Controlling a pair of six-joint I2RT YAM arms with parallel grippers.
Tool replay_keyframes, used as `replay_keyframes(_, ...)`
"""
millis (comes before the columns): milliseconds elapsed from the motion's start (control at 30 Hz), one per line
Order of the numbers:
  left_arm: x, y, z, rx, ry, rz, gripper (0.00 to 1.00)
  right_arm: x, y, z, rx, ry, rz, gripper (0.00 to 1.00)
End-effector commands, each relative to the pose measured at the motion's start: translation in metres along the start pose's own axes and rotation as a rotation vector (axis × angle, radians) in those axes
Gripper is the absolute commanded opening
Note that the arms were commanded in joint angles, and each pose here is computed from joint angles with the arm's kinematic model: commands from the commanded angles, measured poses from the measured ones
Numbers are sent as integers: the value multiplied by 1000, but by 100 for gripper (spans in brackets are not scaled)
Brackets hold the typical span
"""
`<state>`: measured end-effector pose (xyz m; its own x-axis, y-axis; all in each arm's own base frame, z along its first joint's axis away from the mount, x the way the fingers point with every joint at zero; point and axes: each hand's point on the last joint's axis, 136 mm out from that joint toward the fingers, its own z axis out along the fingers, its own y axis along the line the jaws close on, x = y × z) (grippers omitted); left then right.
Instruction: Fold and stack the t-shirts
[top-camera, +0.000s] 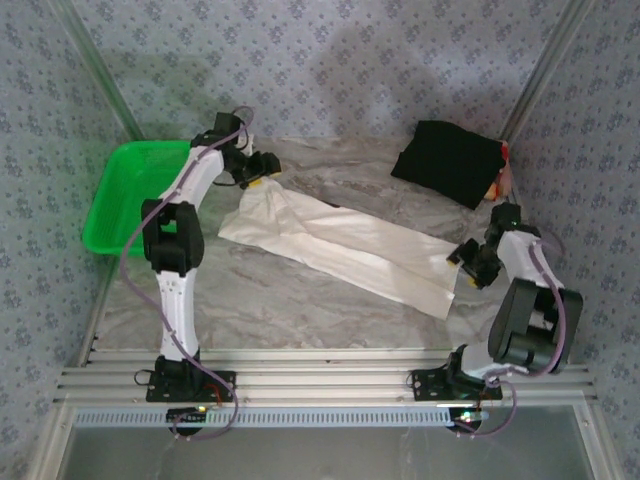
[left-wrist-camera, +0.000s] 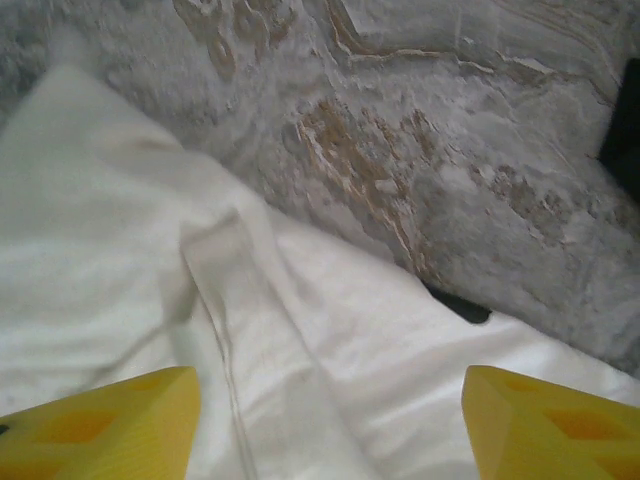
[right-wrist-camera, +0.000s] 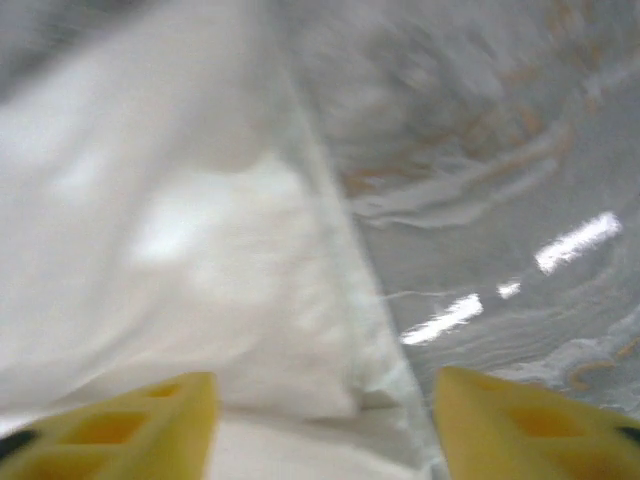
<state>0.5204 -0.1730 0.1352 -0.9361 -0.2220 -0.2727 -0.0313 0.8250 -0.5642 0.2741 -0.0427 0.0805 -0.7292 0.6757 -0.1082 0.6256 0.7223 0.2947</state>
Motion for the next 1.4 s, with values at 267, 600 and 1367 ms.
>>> replay_keyframes(267, 95, -7, -16, 110, 17, -308, 76, 63, 102, -102, -527, -190, -304, 100)
replay_keyframes(600, 105, 8, 35, 51, 30, -382, 74, 90, 103, -93, -545, -141, -340, 100)
replay_keyframes(1367, 100, -25, 69, 94, 70, -359, 72, 99, 94, -93, -512, -113, -350, 100)
